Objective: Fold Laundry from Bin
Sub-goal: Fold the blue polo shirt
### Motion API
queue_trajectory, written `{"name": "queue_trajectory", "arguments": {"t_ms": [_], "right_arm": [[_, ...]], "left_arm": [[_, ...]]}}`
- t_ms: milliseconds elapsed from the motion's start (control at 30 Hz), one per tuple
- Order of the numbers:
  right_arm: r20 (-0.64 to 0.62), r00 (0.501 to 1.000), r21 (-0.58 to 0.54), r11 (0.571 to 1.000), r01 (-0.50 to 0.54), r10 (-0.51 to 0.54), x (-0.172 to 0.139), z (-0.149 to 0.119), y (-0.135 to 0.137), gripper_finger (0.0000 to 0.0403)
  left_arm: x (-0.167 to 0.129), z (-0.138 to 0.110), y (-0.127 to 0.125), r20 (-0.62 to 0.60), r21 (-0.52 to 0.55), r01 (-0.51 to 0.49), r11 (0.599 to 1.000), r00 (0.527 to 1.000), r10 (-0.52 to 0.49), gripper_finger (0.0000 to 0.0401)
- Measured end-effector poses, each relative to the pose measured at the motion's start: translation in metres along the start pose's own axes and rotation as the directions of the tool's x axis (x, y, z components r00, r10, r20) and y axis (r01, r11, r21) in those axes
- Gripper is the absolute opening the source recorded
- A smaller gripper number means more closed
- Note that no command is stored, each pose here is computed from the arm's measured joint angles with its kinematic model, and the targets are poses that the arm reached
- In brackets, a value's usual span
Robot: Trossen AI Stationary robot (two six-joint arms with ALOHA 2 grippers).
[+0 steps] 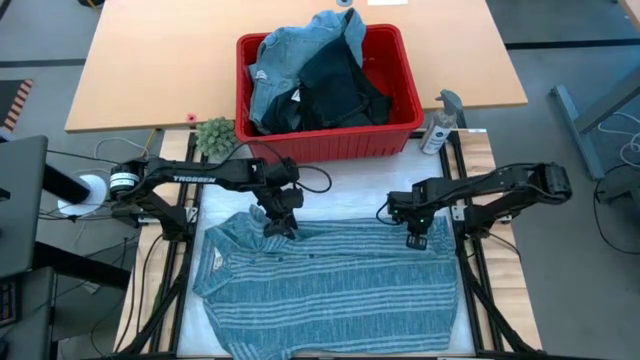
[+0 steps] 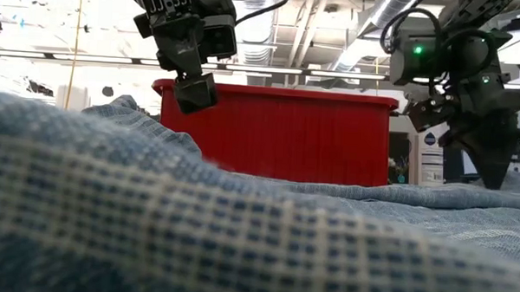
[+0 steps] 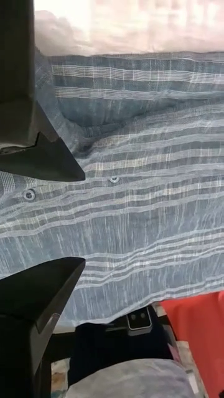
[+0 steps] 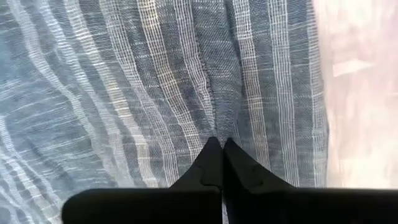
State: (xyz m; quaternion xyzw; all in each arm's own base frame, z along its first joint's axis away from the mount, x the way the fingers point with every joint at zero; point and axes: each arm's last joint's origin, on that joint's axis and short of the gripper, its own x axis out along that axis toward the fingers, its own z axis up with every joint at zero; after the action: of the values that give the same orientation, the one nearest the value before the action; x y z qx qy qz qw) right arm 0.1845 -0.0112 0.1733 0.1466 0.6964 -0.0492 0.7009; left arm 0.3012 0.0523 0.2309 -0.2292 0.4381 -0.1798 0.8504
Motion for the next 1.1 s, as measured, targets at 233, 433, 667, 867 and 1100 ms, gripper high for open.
{"name": "queue_trajectory", "arguments": {"t_ms": [233, 433, 667, 867, 1100], "right_arm": [[0.062, 0.998, 0.051, 0.999, -0.012, 0.009, -0.031, 0.004, 0.007, 0.0018], [0.130, 0.991, 0.104, 0.994, -0.042, 0.028, -0.054, 0.001, 0.026, 0.0018], [0.140, 0.989, 0.155, 0.988, 0.022, -0.043, -0.055, -0.014, 0.058, 0.0018], [0.156, 0.983, 0.216, 0.974, 0.066, -0.101, -0.048, -0.027, 0.083, 0.0018], [0.200, 0.970, 0.299, 0.951, 0.073, -0.137, -0.045, -0.045, 0.103, 0.0018]], "left_arm": [[0.000, 0.000, 0.000, -0.001, -0.001, -0.001, 1.000, 1.000, 0.001, 0.0199], [0.000, -0.001, 0.000, -0.005, -0.011, -0.001, 1.000, 1.000, 0.001, 0.0199], [0.000, -0.004, 0.000, -0.031, -0.033, 0.001, 0.999, 1.000, -0.002, 0.0199], [0.000, -0.005, 0.000, -0.040, -0.040, 0.007, 0.999, 0.999, -0.008, 0.0199], [0.000, -0.005, -0.001, -0.043, -0.038, 0.025, 0.999, 0.999, -0.026, 0.0199]]}}
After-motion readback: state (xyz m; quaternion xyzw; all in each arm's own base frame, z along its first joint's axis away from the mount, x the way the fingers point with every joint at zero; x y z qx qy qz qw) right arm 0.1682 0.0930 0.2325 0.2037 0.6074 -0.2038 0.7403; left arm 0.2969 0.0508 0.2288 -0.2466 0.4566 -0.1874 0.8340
